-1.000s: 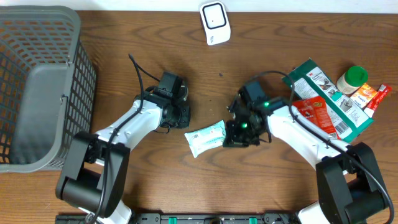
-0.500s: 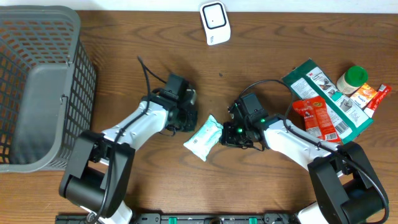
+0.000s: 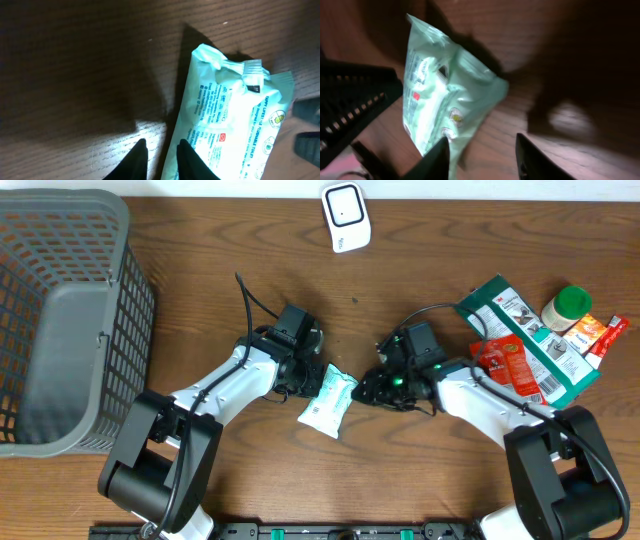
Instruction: Scan the item barcode
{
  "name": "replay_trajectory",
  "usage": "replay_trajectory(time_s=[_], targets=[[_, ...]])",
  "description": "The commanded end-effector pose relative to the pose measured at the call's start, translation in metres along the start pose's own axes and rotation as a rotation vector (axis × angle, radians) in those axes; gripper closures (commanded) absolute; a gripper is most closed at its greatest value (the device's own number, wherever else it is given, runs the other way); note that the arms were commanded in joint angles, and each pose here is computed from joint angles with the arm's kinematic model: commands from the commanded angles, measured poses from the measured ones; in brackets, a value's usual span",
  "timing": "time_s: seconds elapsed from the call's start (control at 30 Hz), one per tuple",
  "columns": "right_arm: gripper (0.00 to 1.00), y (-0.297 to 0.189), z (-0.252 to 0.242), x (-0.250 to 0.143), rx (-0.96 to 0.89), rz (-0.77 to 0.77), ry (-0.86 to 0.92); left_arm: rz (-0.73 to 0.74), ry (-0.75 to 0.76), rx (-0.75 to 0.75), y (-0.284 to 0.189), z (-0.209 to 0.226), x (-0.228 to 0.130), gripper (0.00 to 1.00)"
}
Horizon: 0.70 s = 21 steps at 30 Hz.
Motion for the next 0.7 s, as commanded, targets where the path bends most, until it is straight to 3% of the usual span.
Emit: replay_trajectory(time_s=[0.0,0.3,0.67], targets=[[0.51,-0.006,0.007,-0.002,0.037,0.017,-0.019,0.019,0.012,0.005,0.003,-0.001,-0.003,0.72],[0.52,0.006,0.010,-0.010,-0.056,-0.030,0.005,0.035,0.026,0.002,0.010,-0.005,-0.012,0.71],[0.64,0.019,0.021,-0.014,-0.143,-0.155,-0.070,0.040,0.026,-0.051,0.010,-0.010,-0.013,0.71]])
Point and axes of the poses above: each gripper's point midway between its finger pads, its own y axis out along the fingers, its own z axis along the line the jaws close on, x = y × z, the point moved 7 cm from there along -y, back along the fingers, and after that the axes turned 11 degrees about y, right-handed, at the moved point
